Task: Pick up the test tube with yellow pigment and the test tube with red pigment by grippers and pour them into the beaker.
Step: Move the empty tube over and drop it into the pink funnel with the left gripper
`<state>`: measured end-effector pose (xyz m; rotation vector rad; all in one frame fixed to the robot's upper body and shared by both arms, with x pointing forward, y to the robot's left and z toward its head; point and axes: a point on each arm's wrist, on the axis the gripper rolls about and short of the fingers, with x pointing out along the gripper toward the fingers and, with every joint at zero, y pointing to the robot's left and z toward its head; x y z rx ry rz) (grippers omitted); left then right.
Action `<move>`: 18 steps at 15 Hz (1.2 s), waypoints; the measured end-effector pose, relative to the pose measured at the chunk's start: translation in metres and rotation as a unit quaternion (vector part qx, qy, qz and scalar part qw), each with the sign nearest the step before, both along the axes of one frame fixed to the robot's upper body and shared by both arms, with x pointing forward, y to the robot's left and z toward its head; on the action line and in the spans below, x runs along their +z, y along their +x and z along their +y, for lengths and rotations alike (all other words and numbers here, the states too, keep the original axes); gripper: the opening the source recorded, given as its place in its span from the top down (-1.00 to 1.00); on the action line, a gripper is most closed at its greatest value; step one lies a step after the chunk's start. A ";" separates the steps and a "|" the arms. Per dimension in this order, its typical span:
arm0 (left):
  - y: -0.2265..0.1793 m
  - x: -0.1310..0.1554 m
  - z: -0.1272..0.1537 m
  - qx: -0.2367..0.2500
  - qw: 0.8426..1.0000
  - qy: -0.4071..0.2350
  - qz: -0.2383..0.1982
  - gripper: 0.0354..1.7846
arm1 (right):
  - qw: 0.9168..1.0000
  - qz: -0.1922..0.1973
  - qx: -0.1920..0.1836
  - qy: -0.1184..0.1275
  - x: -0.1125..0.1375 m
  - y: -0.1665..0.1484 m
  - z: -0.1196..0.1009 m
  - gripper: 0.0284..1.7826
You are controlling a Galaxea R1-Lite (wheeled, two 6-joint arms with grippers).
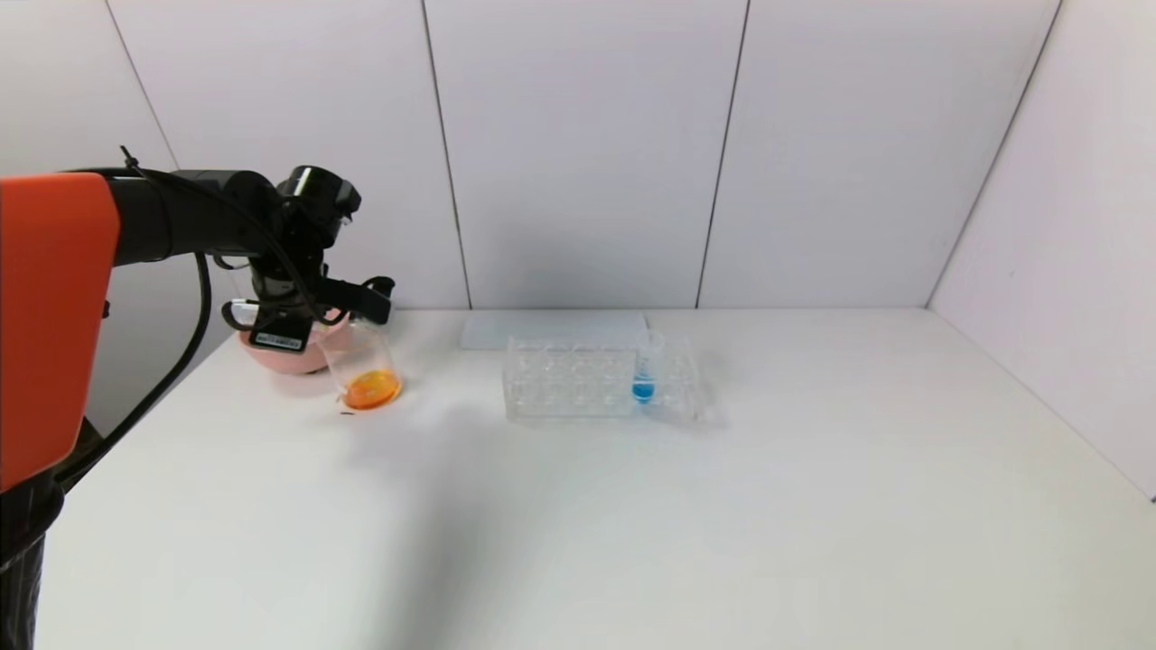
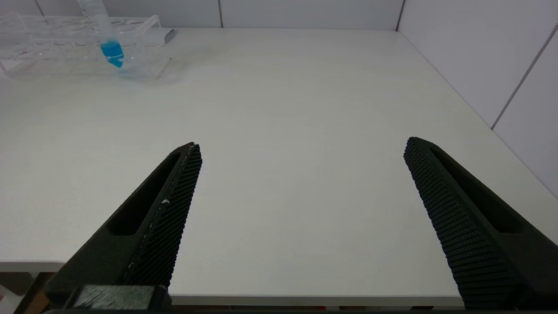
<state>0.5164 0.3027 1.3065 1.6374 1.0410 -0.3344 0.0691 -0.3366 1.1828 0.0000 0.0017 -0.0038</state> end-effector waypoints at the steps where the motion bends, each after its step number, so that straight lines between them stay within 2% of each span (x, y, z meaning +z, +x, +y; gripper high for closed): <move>1: -0.002 0.003 0.000 -0.001 1.000 -0.004 -0.003 0.44 | 1.000 0.000 0.000 0.000 0.000 0.000 0.000 -0.91; 5: -0.009 0.018 0.001 0.010 0.996 -0.074 -0.042 0.44 | 1.000 0.000 0.000 0.000 0.000 0.000 0.000 -0.91; 9: -0.022 0.042 0.002 0.047 0.976 -0.186 -0.101 0.44 | 1.000 0.000 0.000 0.000 0.000 0.000 0.000 -0.91; 11: -0.028 0.054 0.002 0.071 0.958 -0.241 -0.136 0.44 | 1.000 0.000 0.000 0.000 0.000 0.000 0.000 -0.91; 14: -0.034 0.075 0.002 0.106 0.922 -0.309 -0.209 0.44 | 1.000 0.000 0.000 0.000 0.000 0.000 0.000 -0.91; 18: -0.039 0.091 0.003 0.171 0.860 -0.393 -0.277 0.44 | 1.000 0.000 0.000 0.000 0.000 0.000 0.000 -0.91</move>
